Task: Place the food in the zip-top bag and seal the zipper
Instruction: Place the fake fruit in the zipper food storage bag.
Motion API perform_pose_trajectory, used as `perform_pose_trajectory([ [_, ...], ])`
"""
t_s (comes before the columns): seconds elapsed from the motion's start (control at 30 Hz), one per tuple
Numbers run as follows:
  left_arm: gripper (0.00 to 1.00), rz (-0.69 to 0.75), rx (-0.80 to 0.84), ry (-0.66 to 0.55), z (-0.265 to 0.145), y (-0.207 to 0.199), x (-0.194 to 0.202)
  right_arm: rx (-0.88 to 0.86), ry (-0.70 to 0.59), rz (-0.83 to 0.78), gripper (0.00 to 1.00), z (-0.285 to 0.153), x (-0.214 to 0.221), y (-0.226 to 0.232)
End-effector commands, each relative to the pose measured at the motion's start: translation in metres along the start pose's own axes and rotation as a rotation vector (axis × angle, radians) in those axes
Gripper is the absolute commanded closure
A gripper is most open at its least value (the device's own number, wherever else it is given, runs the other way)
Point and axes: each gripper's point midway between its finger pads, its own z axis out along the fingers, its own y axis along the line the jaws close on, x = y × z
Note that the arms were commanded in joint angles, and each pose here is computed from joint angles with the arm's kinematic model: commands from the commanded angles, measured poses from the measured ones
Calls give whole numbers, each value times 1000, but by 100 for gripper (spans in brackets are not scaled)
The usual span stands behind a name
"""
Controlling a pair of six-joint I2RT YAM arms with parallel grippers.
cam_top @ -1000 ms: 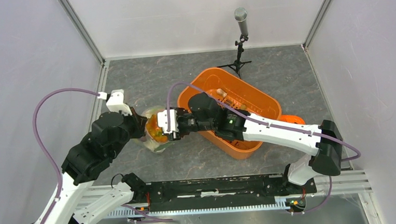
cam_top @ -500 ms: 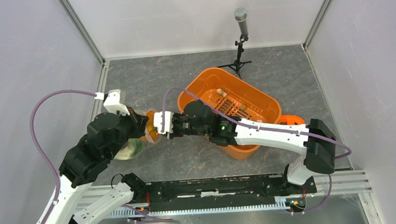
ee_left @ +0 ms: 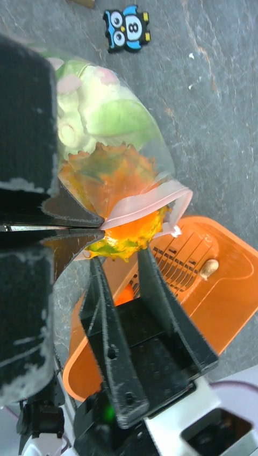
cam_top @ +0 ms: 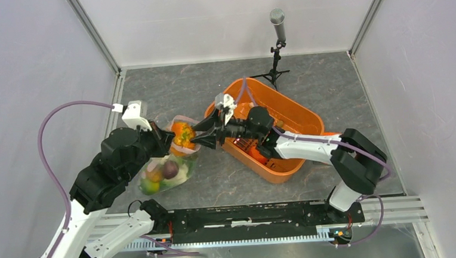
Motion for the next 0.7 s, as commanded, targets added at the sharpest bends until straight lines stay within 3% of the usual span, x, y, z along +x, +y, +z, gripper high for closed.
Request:
perform_pose_trajectory([
  [0.0,98,-69,232,-109,-4,-55,-42,-267,-128,96,45,-5,-36,35],
  [0.2,98,-86,266,-141,4,-65,-49,-166,144,21,49,6,12,9],
  [0.33,98,-69,294,-122,8,-75,-52,-261,201,-49,47,3,22,20],
  [0.43,98,-58,316,-86,13,-83,-50,-237,280,-147,46,9,29,16],
  [0.53,98,-59,299,-75,13,-81,-50,-160,212,-207,38,8,15,12],
  [0.67,98,-62,303,-93,6,-79,-52,-158,-36,-10,36,-12,-23,8],
])
